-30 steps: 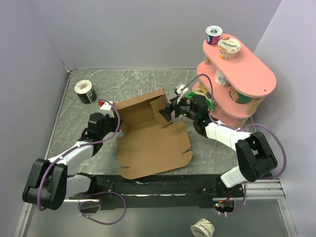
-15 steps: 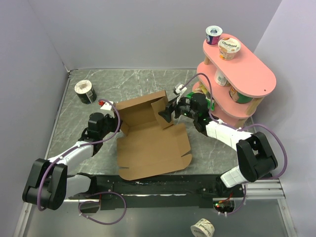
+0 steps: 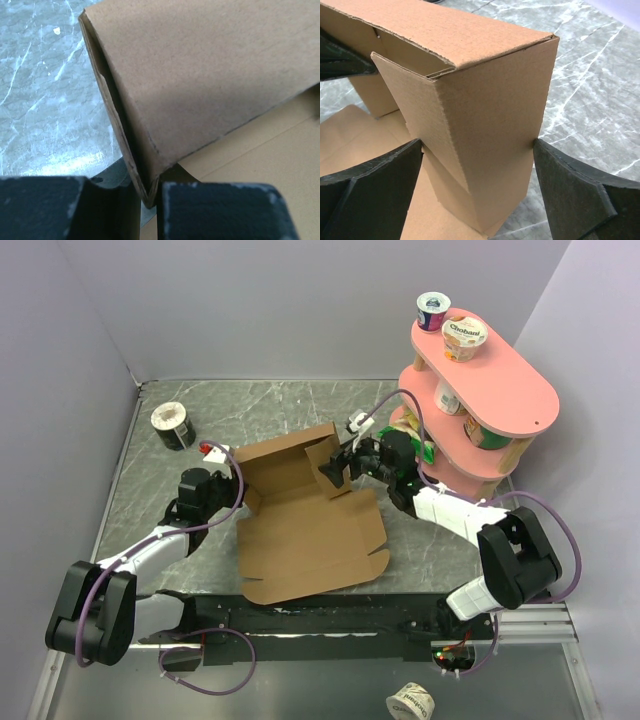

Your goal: Fold the paper box

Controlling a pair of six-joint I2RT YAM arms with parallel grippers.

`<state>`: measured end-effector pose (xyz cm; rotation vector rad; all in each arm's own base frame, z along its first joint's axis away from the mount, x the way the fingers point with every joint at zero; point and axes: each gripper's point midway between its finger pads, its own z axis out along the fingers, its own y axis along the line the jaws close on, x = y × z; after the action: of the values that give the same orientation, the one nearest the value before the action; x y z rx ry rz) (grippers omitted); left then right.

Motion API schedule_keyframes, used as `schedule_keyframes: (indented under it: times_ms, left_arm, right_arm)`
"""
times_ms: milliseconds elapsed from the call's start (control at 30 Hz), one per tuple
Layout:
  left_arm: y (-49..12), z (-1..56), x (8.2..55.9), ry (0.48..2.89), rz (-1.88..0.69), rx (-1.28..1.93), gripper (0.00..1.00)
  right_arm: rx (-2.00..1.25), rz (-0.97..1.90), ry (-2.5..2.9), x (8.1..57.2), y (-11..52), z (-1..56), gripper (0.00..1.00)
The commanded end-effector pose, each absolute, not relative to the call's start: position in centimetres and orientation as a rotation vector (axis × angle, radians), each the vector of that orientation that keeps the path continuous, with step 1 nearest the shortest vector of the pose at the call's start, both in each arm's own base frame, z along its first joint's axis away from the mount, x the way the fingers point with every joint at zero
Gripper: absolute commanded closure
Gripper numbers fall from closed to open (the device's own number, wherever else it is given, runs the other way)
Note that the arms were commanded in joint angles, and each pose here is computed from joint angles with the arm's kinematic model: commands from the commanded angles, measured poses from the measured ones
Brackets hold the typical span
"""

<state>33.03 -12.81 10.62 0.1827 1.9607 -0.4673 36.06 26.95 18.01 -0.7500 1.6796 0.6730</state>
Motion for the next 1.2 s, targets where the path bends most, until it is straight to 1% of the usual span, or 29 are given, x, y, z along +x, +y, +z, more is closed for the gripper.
schedule_keyframes:
  times_ms: [0, 33, 67, 133, 167, 233, 267, 400, 500, 533, 567, 633, 667, 700, 733, 800, 933, 1067, 1167]
  left_arm:
    - [-18.5, 15.8, 32.0, 1.779, -0.720, 0.421, 0.88]
    - [-18.6, 15.9, 32.0, 1.777, -0.723, 0.425, 0.87]
    - [-18.6, 15.9, 31.9, 1.775, -0.725, 0.426, 0.87]
    - [-18.7, 16.0, 31.9, 1.772, -0.729, 0.432, 0.87]
    - [-18.8, 15.9, 31.8, 1.775, -0.731, 0.435, 0.87]
    - [-18.8, 15.8, 31.8, 1.776, -0.735, 0.439, 0.87]
    - [-18.8, 15.8, 31.8, 1.775, -0.732, 0.439, 0.88]
    - [-18.8, 15.8, 31.8, 1.777, -0.728, 0.438, 0.87]
    - [-18.4, 15.6, 32.1, 1.791, -0.705, 0.414, 0.88]
    - [-18.2, 15.6, 32.4, 1.798, -0.687, 0.397, 0.88]
    - [-17.3, 15.3, 33.1, 1.816, -0.631, 0.348, 0.89]
    - [-16.4, 15.1, 33.7, 1.844, -0.561, 0.305, 0.89]
    - [-15.8, 14.8, 34.0, 1.858, -0.519, 0.285, 0.89]
    - [-15.1, 14.8, 34.4, 1.863, -0.474, 0.261, 0.89]
    - [-14.8, 14.8, 34.5, 1.863, -0.455, 0.251, 0.89]
    - [-14.5, 14.4, 34.6, 1.870, -0.427, 0.246, 0.89]
    - [-13.9, 13.7, 35.3, 1.905, -0.340, 0.225, 0.89]
    - [-14.4, 12.9, 35.7, 1.933, -0.271, 0.253, 0.89]
    - [-15.5, 13.0, 35.9, 1.919, -0.272, 0.292, 0.89]
  right_arm:
    - [-0.736, 0.663, 1.561, 37.2, 29.0, 21.3, 0.17]
    - [-0.730, 0.662, 1.565, 37.4, 29.0, 21.1, 0.21]
    - [-0.724, 0.665, 1.562, 37.4, 29.1, 21.3, 0.28]
    - [-0.712, 0.663, 1.557, 37.5, 29.1, 21.4, 0.32]
    - [-0.711, 0.663, 1.553, 37.6, 29.1, 21.5, 0.37]
    - [-0.712, 0.659, 1.552, 37.7, 29.2, 21.6, 0.41]
    - [-0.712, 0.658, 1.555, 37.8, 29.2, 21.6, 0.46]
    - [-0.710, 0.655, 1.559, 38.0, 29.2, 21.6, 0.53]
    - [-0.709, 0.657, 1.563, 38.0, 29.2, 21.4, 0.54]
    - [-0.714, 0.658, 1.567, 37.9, 29.2, 21.3, 0.52]
    - [-0.713, 0.657, 1.569, 37.9, 29.1, 21.3, 0.39]
    - [-0.713, 0.658, 1.575, 37.5, 29.0, 21.1, 0.18]
    - [-0.713, 0.657, 1.583, 37.4, 28.8, 20.7, 0.05]
    - [-0.713, 0.657, 1.584, 37.2, 28.6, 20.7, 0.02]
    - [-0.714, 0.657, 1.591, 37.1, 28.6, 20.4, 0.00]
    - [-0.710, 0.658, 1.606, 36.8, 28.2, 19.9, 0.00]
    - [-0.650, 0.749, 1.634, 35.6, 27.2, 19.4, 0.00]
    - [-0.644, 0.755, 1.652, 34.9, 26.4, 18.6, 0.00]
    - [-0.641, 0.729, 1.676, 35.1, 26.1, 17.4, 0.00]
